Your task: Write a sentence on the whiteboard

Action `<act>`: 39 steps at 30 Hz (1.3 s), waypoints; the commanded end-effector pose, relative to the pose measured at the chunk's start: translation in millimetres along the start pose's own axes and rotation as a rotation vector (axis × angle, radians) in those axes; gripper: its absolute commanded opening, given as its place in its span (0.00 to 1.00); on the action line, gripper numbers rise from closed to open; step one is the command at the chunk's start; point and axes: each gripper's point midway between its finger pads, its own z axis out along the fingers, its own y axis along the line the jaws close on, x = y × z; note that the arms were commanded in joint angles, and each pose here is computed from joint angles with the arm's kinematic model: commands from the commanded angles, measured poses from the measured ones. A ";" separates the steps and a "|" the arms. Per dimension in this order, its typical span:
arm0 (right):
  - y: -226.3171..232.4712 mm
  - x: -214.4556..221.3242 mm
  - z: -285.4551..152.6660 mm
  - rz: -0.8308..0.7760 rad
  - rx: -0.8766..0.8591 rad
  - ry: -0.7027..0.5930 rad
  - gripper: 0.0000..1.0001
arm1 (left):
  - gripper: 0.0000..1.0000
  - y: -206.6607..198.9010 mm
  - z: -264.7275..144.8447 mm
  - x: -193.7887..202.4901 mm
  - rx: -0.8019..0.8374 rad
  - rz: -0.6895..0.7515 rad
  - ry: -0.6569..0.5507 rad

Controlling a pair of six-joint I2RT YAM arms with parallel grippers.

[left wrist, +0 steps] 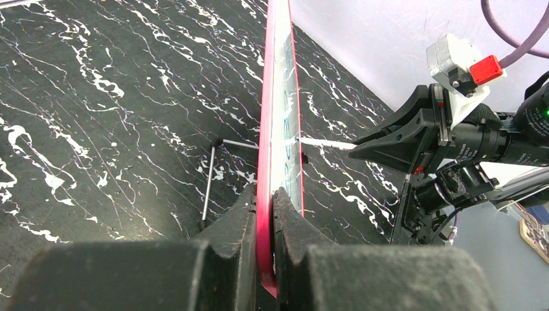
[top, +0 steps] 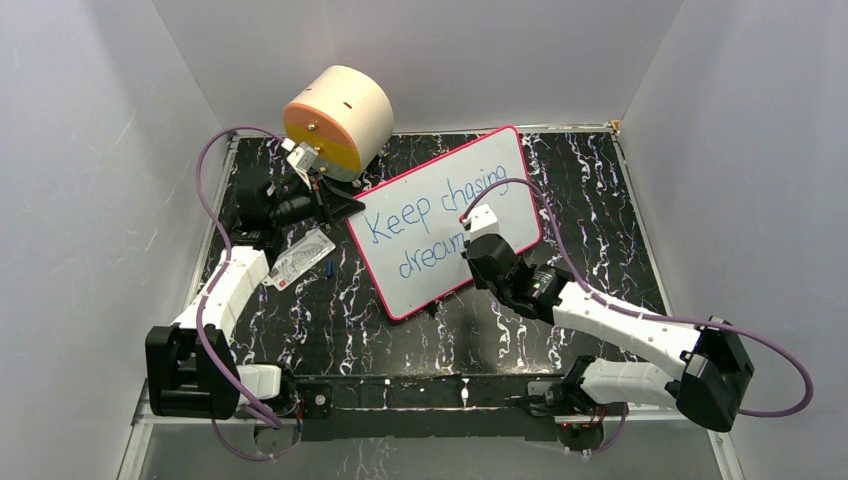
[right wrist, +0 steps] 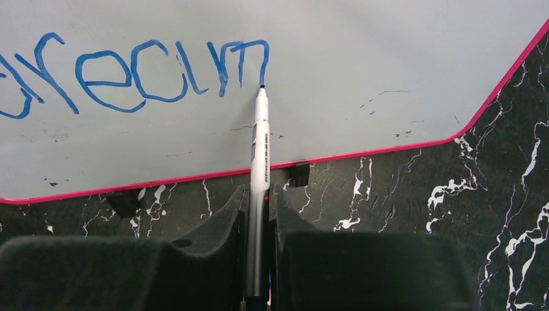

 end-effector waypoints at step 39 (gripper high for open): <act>-12.9 -67.3 0.0 0.064 -0.006 -0.198 0.00 | 0.00 3.1 4.8 27.3 0.002 0.010 0.072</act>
